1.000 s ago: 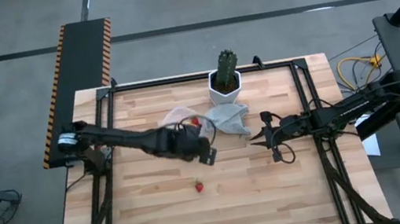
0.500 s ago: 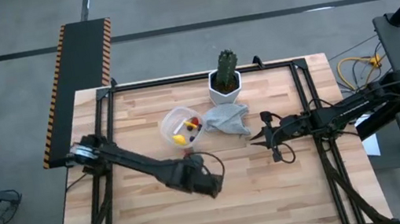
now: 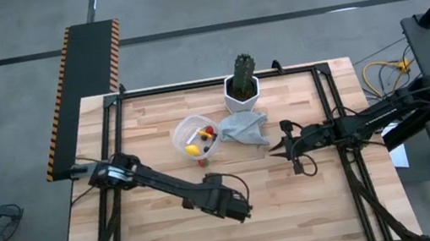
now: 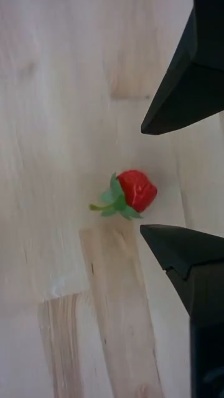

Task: Pick and placing Produce into tupperware
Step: Put the bottom strawberry into the transparent bin

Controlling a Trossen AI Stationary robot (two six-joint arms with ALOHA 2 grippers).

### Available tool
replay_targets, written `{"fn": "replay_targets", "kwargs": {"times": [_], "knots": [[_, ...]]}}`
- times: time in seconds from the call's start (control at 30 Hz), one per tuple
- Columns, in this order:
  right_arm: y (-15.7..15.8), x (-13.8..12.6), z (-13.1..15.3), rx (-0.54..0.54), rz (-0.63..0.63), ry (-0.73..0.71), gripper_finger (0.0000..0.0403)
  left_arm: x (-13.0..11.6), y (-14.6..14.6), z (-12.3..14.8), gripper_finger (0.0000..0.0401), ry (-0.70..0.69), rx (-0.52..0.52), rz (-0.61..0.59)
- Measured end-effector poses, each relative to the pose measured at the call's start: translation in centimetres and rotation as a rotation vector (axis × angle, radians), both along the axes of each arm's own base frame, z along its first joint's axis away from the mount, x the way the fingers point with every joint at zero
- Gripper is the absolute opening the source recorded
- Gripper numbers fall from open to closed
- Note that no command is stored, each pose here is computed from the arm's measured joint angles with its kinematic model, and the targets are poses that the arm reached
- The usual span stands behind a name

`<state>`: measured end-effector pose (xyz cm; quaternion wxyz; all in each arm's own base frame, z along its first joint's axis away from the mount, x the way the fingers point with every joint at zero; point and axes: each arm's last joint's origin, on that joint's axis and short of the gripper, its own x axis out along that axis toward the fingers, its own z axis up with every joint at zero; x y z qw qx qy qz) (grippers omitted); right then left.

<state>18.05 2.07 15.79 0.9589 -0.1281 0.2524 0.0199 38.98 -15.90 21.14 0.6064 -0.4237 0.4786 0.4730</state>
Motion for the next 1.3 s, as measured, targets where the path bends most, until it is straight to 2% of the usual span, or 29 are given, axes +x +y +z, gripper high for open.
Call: {"fn": "replay_targets", "kwargs": {"times": [0.2, 0.7, 0.93, 1.3], "knots": [[0.0, 0.0, 0.0, 0.000, 0.000, 0.000, 0.0056, -0.2, 0.1, -0.2, 0.0234, 0.015, 0.005, 0.047], [0.0, 0.0, 0.0, 0.000, 0.000, 0.000, 0.0057, -0.2, -0.3, -1.3, 0.0235, 0.012, -0.015, 0.056], [0.0, 0.0, 0.0, 0.000, 0.000, 0.001, 0.0057, 0.2, -0.5, -3.0, 0.0235, 0.044, 0.000, 0.062], [0.0, 0.0, -0.1, 0.000, 0.000, 0.002, 0.0057, -0.2, -0.3, -3.9, 0.0235, 0.066, 0.008, 0.084]]}}
